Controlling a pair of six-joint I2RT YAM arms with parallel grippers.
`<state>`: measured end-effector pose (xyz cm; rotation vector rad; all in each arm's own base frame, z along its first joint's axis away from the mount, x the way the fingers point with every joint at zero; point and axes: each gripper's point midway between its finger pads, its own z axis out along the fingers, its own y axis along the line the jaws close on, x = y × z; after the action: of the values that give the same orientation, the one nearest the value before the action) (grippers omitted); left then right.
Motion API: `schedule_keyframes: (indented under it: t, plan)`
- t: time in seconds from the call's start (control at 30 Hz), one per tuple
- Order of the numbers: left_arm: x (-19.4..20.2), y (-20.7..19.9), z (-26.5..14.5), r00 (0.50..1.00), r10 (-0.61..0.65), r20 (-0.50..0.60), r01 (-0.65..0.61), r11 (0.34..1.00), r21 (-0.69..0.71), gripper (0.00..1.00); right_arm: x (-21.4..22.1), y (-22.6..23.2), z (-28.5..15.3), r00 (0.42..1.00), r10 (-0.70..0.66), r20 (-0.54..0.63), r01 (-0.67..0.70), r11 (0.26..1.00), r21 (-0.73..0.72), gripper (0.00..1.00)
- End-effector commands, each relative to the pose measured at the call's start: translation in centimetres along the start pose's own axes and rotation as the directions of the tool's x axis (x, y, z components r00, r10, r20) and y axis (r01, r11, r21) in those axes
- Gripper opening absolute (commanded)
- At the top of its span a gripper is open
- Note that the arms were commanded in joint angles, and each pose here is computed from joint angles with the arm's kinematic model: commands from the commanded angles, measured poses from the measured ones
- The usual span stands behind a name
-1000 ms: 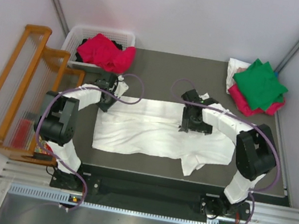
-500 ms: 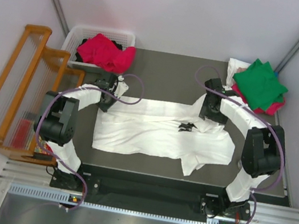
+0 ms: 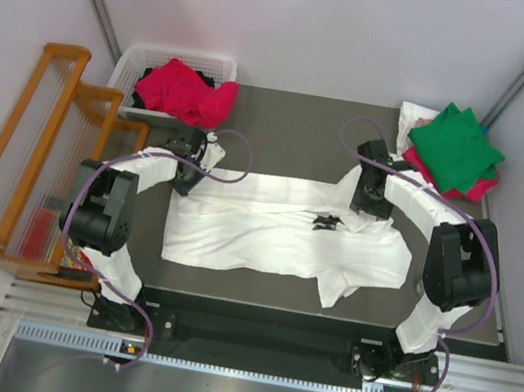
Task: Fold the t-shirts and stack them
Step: Fold the tshirt
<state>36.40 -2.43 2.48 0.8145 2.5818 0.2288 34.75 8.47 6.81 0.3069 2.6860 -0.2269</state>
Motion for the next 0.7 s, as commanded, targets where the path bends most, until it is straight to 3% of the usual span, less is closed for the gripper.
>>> schedule_keyframes:
  t: [0.0, 0.2, 0.37, 0.5, 0.67]
  plan:
    - [3.0, -0.8, -0.3, 0.994, 0.011, -0.107, -0.007, 0.999, 0.032, 0.31, -0.5, 1.2, -1.7, 0.999, -0.008, 0.051, 0.012, 0.997, -0.070, 0.50]
    - [2.7, -0.6, -0.4, 0.994, 0.009, -0.105, -0.005, 0.999, 0.032, 0.31, 2.6, 4.2, -2.7, 0.991, -0.132, 0.000, 0.130, 0.977, -0.167, 0.49]
    - [2.6, -0.6, -0.4, 0.994, 0.009, -0.106, -0.005, 0.999, 0.034, 0.31, 3.3, 4.0, -3.7, 0.986, -0.168, -0.013, 0.163, 0.969, -0.185, 0.49]
    - [2.6, -0.6, -0.4, 0.994, 0.009, -0.104, -0.005, 0.999, 0.034, 0.30, 1.2, 3.1, -4.8, 0.989, -0.141, 0.034, 0.145, 0.979, -0.146, 0.49]
    - [2.6, -0.7, -0.4, 0.994, 0.007, -0.108, -0.002, 0.999, 0.040, 0.30, -2.4, 1.6, -4.6, 0.997, -0.015, 0.078, 0.026, 0.990, -0.140, 0.51]
